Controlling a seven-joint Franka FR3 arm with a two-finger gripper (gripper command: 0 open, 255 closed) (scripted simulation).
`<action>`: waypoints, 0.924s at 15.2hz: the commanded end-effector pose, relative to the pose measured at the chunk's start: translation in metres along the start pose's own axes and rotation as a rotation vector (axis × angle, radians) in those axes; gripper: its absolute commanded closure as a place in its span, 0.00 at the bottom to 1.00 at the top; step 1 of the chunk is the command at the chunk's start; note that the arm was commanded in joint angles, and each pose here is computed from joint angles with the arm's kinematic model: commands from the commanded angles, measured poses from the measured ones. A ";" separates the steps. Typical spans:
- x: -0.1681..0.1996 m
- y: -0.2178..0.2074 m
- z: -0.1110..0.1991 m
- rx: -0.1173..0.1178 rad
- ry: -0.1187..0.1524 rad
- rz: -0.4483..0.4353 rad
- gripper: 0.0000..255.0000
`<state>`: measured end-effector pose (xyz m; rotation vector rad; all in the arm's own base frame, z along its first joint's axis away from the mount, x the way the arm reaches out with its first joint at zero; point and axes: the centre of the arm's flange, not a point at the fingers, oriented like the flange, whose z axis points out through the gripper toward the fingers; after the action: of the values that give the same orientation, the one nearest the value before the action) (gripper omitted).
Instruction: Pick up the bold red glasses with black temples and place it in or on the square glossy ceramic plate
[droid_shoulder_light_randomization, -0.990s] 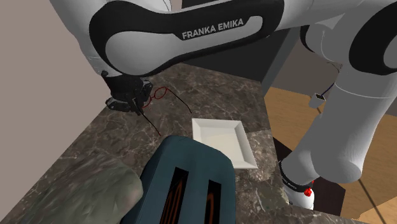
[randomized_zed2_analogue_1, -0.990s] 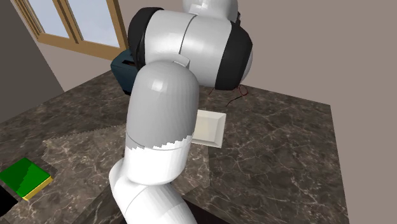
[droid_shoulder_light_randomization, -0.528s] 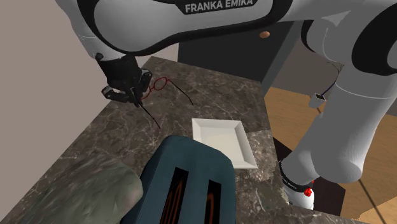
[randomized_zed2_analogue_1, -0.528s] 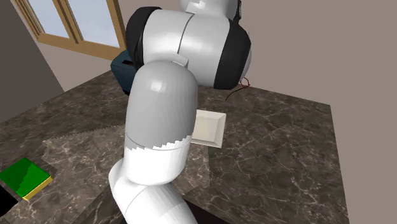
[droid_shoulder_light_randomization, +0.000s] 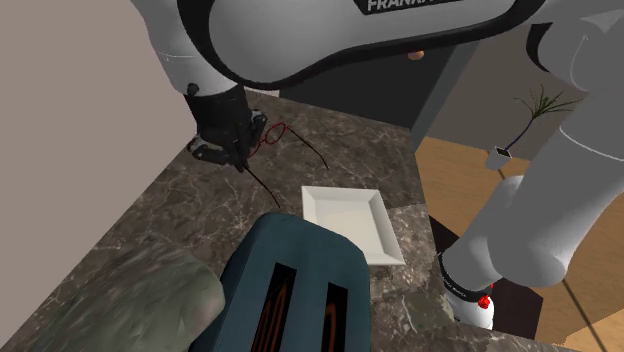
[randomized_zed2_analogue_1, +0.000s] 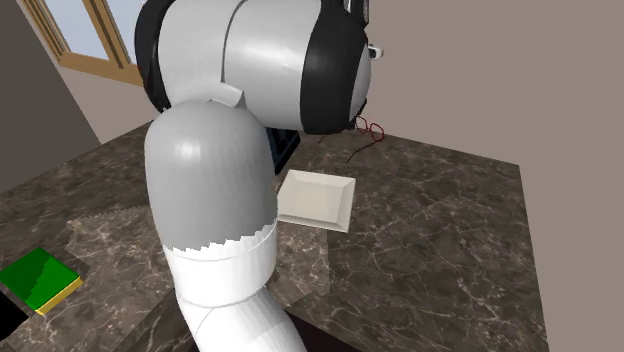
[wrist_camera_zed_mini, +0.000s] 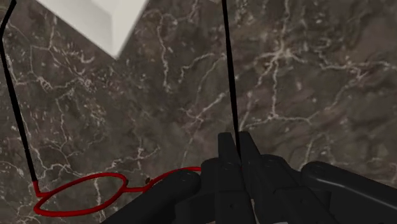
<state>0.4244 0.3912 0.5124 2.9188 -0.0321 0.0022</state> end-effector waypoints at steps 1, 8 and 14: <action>-0.023 0.012 0.003 0.000 -0.001 0.002 1.00; -0.106 0.053 0.013 0.000 -0.001 0.002 1.00; -0.135 0.062 0.037 0.000 -0.001 0.002 1.00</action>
<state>0.2891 0.3260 0.4947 2.9182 -0.0338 0.0012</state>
